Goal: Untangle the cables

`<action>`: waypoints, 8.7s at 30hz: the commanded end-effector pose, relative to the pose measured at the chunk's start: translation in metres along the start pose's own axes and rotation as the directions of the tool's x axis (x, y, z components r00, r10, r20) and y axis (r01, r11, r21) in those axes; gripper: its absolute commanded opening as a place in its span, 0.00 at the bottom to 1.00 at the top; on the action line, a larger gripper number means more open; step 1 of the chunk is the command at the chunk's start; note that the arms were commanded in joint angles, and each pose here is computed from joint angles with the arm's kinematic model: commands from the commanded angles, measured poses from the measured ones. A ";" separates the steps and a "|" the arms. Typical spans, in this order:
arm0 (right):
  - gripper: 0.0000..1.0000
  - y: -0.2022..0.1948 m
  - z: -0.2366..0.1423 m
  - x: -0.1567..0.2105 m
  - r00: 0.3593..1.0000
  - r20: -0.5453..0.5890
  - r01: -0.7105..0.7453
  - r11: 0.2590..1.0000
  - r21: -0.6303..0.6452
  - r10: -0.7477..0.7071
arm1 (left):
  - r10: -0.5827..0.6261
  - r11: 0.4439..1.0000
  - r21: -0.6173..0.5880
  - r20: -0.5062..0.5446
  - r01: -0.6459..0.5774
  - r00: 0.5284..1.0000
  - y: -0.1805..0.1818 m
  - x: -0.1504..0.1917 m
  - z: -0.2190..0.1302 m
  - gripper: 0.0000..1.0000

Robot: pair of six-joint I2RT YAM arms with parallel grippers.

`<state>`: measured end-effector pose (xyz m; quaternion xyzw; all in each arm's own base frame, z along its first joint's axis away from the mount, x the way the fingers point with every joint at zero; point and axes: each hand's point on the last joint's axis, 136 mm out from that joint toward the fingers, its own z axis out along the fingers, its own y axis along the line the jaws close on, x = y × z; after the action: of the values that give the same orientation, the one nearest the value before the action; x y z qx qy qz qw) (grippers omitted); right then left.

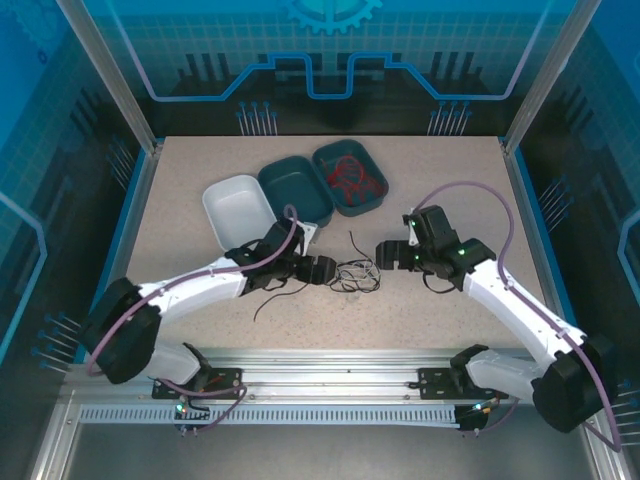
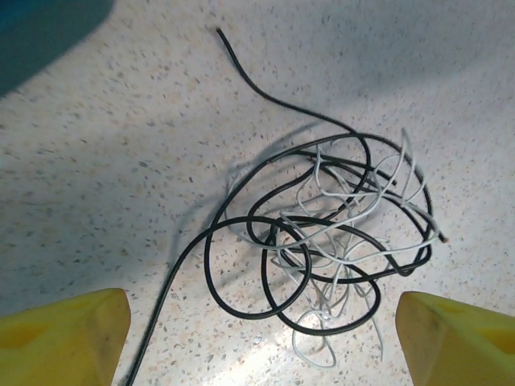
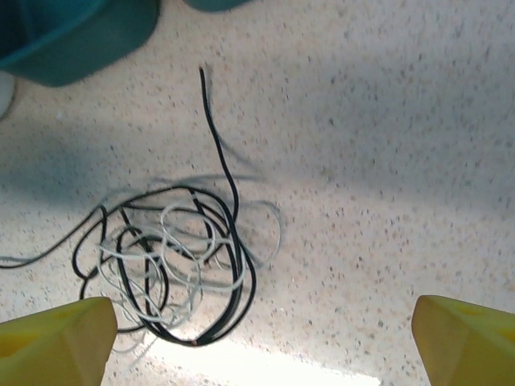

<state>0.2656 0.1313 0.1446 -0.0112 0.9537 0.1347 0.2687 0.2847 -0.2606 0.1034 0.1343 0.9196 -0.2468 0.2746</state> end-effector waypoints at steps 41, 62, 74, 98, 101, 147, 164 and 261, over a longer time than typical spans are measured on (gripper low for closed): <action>0.46 0.051 0.054 0.003 0.992 -0.101 0.085 0.990 0.114 -0.073 | 0.015 0.994 0.109 -0.210 0.008 0.978 -0.006 0.014 0.083 0.43; 0.36 0.032 0.088 0.014 0.993 -0.114 -0.011 0.973 0.229 0.038 | -0.009 0.993 0.113 -0.205 0.033 0.979 -0.005 0.019 0.081 0.43; 0.00 0.047 0.084 0.007 0.997 -0.082 0.002 0.997 0.082 0.005 | -0.024 0.995 0.086 -0.212 0.043 0.977 -0.001 0.022 0.080 0.42; 0.00 0.122 -0.180 -0.128 0.817 0.506 0.362 0.929 -0.076 -0.277 | -0.049 0.993 0.096 -0.193 0.069 0.980 -0.003 0.026 0.082 0.36; 0.00 0.122 -0.194 -0.136 0.794 0.533 0.375 0.926 -0.053 -0.291 | -0.049 0.993 0.100 -0.182 0.068 0.982 -0.005 0.023 0.076 0.37; 0.00 0.126 -0.306 -0.174 0.612 0.725 0.450 0.893 0.009 -0.316 | 0.137 0.878 0.389 0.356 -0.280 0.924 -0.139 -0.090 -0.037 0.71; 0.00 0.111 -0.342 -0.184 0.559 0.747 0.436 0.894 0.105 -0.361 | 0.036 0.946 0.316 0.118 -0.072 0.992 -0.085 -0.011 0.040 0.09; 1.00 0.074 -0.083 -0.191 0.811 0.470 0.239 0.931 0.276 -0.348 | -0.021 1.000 -0.015 0.320 0.027 0.947 -0.017 -0.093 -0.124 0.98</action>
<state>0.3801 0.1992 0.3281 -0.1284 0.8531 0.0276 0.5049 0.2998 -0.1912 0.2569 0.0548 0.8689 -0.2028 0.4481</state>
